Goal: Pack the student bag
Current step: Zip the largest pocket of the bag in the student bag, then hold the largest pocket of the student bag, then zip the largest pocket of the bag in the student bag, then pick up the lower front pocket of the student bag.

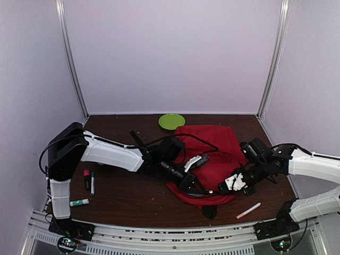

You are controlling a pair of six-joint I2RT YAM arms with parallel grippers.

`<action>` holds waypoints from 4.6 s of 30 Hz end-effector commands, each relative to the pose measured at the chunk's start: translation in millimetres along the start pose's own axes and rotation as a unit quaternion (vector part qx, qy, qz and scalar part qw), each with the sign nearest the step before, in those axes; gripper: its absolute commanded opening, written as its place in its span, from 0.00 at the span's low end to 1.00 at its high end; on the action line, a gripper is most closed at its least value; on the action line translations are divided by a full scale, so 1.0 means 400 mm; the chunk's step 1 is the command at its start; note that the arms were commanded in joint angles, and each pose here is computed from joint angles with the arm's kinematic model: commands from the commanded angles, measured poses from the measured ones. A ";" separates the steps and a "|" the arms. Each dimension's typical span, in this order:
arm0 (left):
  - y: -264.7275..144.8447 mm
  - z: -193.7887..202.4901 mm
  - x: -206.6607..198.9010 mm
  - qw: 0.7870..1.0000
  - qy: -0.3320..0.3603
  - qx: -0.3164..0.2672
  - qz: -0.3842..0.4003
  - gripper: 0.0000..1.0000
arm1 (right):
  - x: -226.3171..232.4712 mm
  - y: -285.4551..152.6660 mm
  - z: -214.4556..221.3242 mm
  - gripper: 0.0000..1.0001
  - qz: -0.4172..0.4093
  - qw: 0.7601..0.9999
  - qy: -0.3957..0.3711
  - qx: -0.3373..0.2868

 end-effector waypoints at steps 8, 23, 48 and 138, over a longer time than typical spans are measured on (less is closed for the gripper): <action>-0.149 0.092 0.096 0.987 -0.008 0.021 -0.159 0.00 | 0.093 -0.063 0.148 0.00 -0.038 0.993 0.048 0.102; -0.299 0.087 0.113 0.966 -0.007 -0.035 -0.255 0.00 | 0.093 -0.137 0.281 0.00 -0.004 0.984 0.106 0.143; -0.182 -0.023 -0.182 0.986 0.102 -0.130 -0.019 0.00 | -0.185 0.000 -0.187 0.61 -0.054 0.954 0.230 -0.186; -0.170 -0.214 0.033 0.882 0.325 -0.145 -0.309 0.50 | -0.516 -0.016 0.137 0.15 0.154 0.934 0.321 0.038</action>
Point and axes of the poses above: each gripper's point midway between its finger pads, its own y axis out along the fingers, its own x axis along the line the jaws close on, z = x × y, the point moved 5 cm from there along -y, back along the fingers, and after that the axes turned 11 degrees about -y, right-handed, at the moved point
